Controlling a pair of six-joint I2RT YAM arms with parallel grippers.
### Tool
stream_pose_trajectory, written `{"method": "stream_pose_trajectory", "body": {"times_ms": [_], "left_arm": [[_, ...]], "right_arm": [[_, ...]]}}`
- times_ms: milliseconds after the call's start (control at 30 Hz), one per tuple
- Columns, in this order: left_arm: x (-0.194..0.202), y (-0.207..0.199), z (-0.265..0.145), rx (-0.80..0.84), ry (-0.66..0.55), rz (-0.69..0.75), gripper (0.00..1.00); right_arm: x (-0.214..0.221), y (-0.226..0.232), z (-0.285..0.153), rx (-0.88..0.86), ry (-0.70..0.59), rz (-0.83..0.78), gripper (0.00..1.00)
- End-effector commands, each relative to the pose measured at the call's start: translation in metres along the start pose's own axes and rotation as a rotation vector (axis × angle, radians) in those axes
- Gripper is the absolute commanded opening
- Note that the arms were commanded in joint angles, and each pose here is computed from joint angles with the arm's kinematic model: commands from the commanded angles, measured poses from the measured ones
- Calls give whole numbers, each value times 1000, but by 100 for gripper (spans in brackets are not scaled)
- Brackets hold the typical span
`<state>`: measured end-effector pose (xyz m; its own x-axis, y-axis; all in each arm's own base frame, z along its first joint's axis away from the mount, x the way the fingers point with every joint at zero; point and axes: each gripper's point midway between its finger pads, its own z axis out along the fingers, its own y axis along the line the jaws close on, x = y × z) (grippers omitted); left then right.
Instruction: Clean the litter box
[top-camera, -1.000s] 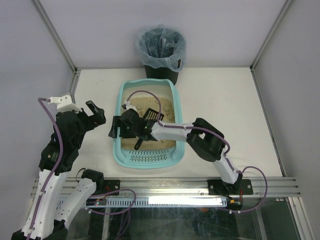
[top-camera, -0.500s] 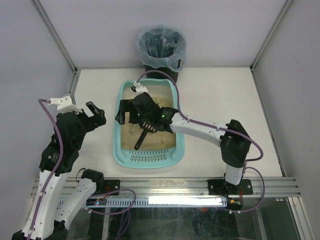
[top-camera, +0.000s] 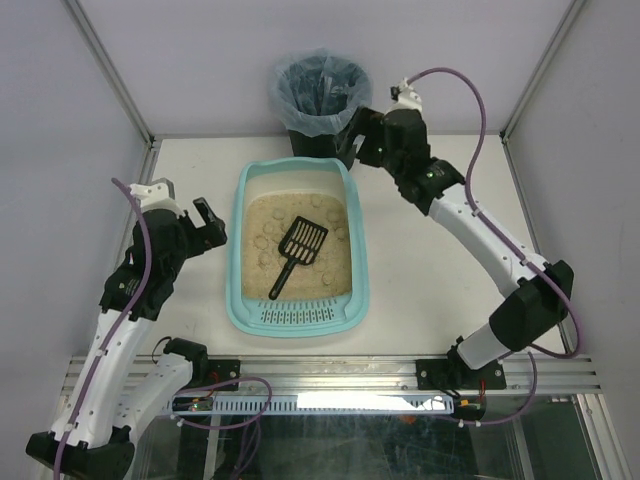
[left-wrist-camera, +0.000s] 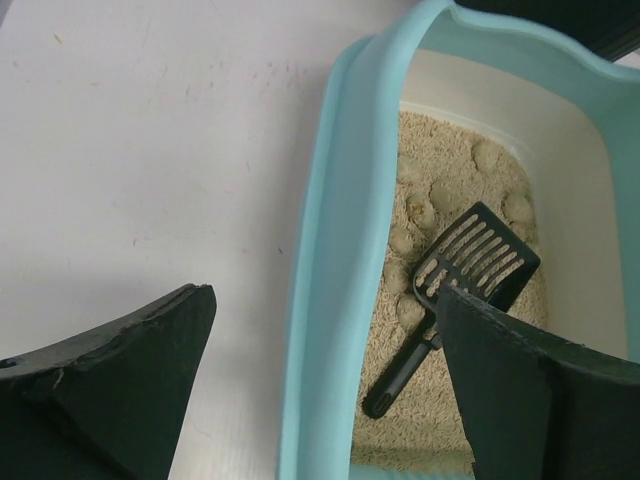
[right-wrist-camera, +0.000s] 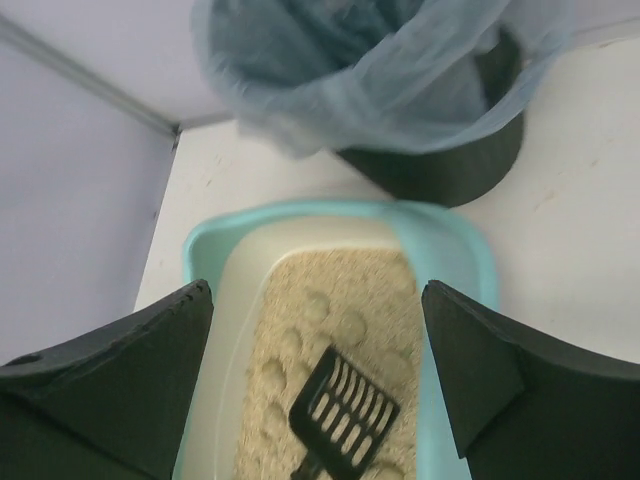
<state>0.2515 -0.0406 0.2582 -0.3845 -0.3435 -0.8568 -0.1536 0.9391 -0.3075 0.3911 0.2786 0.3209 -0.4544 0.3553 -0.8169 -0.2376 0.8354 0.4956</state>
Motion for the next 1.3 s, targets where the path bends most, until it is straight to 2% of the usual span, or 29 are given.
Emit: {"method": "stream_pose_trajectory", "body": {"times_ms": [0, 433, 600, 767, 1000, 1100, 1267], "left_arm": [[8, -8, 18, 36, 21, 27, 99], [20, -12, 28, 67, 53, 59, 99], [18, -10, 26, 62, 37, 54, 99], [19, -10, 26, 61, 41, 55, 99], [20, -10, 28, 57, 49, 55, 99], [20, -10, 28, 57, 49, 56, 99], [21, -9, 29, 54, 52, 56, 99]], "right_arm": [[-56, -26, 18, 55, -71, 37, 89], [-116, -79, 133, 160, -94, 21, 85], [-109, -108, 156, 211, -86, 47, 77], [-93, -112, 168, 184, -39, 57, 71], [-103, -113, 164, 193, -68, 43, 45], [-120, -113, 157, 200, -113, 40, 27], [-147, -122, 139, 263, -188, 19, 6]]}}
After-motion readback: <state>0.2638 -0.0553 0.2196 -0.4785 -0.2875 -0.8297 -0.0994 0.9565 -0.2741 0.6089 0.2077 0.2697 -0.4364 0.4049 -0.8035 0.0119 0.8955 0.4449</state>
